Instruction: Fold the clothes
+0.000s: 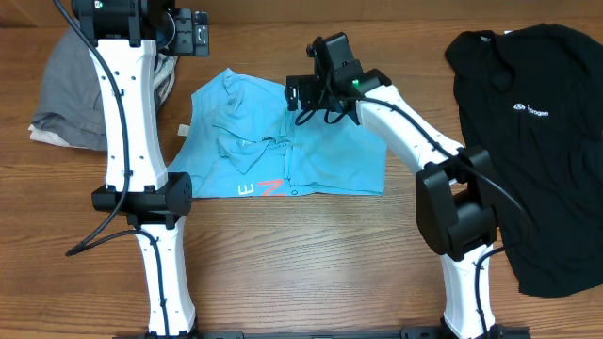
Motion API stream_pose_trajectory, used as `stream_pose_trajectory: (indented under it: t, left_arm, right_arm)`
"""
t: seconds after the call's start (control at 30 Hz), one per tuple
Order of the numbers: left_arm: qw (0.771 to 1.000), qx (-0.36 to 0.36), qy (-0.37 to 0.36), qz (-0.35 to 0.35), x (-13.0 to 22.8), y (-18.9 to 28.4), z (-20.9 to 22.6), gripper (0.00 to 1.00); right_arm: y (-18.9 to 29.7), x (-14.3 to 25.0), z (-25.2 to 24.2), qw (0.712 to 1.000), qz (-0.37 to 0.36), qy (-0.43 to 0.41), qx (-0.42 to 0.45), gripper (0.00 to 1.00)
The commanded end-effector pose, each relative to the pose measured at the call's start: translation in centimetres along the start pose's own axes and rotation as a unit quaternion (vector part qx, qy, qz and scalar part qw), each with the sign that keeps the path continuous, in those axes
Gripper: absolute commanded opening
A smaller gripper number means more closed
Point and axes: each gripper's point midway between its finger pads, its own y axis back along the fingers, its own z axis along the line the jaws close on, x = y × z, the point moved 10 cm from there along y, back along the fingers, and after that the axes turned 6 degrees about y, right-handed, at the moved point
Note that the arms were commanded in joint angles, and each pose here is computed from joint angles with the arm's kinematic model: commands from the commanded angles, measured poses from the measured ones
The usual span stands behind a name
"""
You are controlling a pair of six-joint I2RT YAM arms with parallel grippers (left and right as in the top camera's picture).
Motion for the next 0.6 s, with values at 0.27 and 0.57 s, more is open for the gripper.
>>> stream_pose_trajectory:
  t: [0.27,0.57]
  left_arm:
    - [0.992,0.068,0.027,0.103,1.5,-4.0,-0.5,1.0]
    - [0.969,0.056,-0.017,0.241,5.4,-12.7,3.3,0.99]
  right_arm:
    - [15.1,-2.5,-2.3,0.998,0.02,-0.049,0.04,1.0]
    - [15.5,-1.2,-4.1,0.993,0.068,-0.075,0.059,1.0]
